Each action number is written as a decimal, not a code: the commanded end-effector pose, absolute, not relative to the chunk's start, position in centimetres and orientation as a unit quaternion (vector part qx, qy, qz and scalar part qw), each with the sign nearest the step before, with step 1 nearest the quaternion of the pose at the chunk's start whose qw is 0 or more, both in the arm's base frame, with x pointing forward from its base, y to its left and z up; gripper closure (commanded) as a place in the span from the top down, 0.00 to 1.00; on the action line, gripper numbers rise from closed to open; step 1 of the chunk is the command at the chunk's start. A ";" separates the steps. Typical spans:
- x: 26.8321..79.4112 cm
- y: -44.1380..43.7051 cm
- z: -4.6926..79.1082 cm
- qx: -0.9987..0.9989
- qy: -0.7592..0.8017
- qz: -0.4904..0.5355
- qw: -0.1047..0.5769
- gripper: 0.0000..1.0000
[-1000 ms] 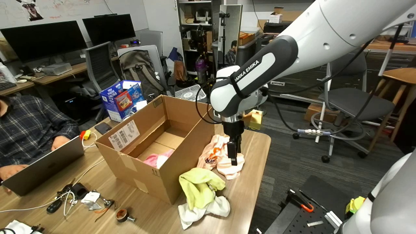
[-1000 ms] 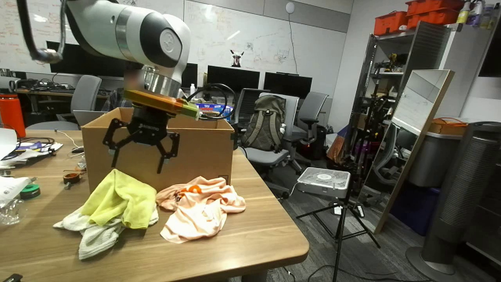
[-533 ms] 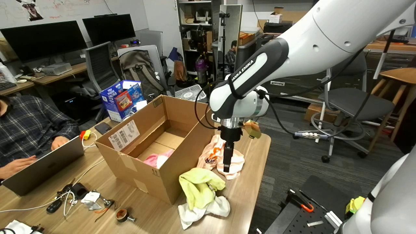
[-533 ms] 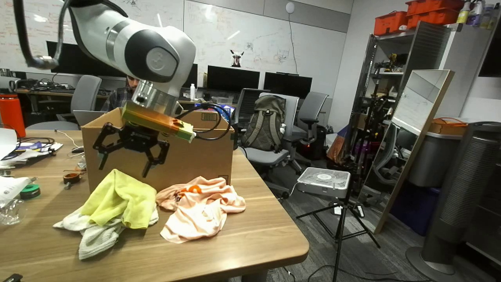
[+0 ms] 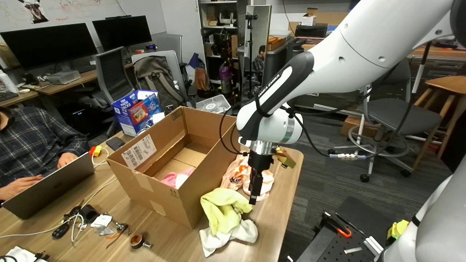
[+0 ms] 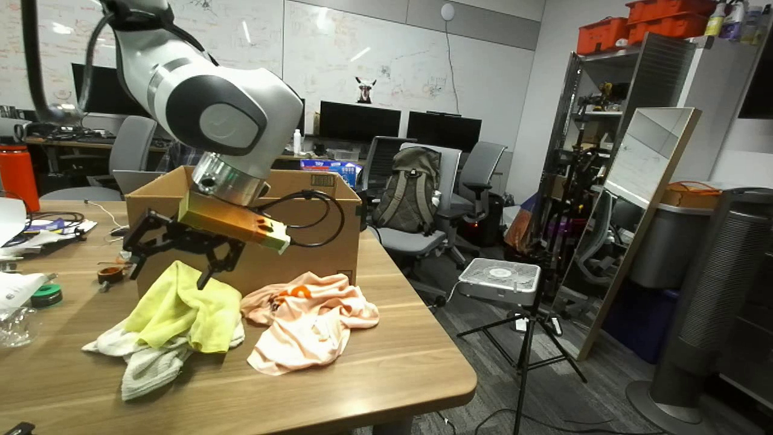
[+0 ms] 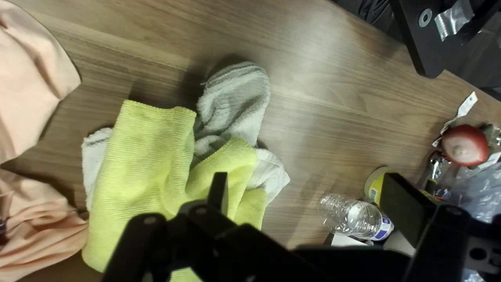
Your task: Put the clothes on the side in the box
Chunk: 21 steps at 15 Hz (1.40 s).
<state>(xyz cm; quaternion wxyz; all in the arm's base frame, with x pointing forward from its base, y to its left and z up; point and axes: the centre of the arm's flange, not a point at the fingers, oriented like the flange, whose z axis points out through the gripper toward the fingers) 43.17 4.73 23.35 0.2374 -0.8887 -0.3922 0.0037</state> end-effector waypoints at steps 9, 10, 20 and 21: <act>40.7 9.2 19.2 -0.835 -0.441 -0.121 0.307 1.00; 40.6 9.5 19.2 -0.830 -0.445 -0.130 0.311 1.00; 41.8 9.6 18.3 -0.784 -0.499 -0.230 0.288 1.00; 42.1 9.5 18.4 -0.789 -0.490 -0.246 0.278 1.00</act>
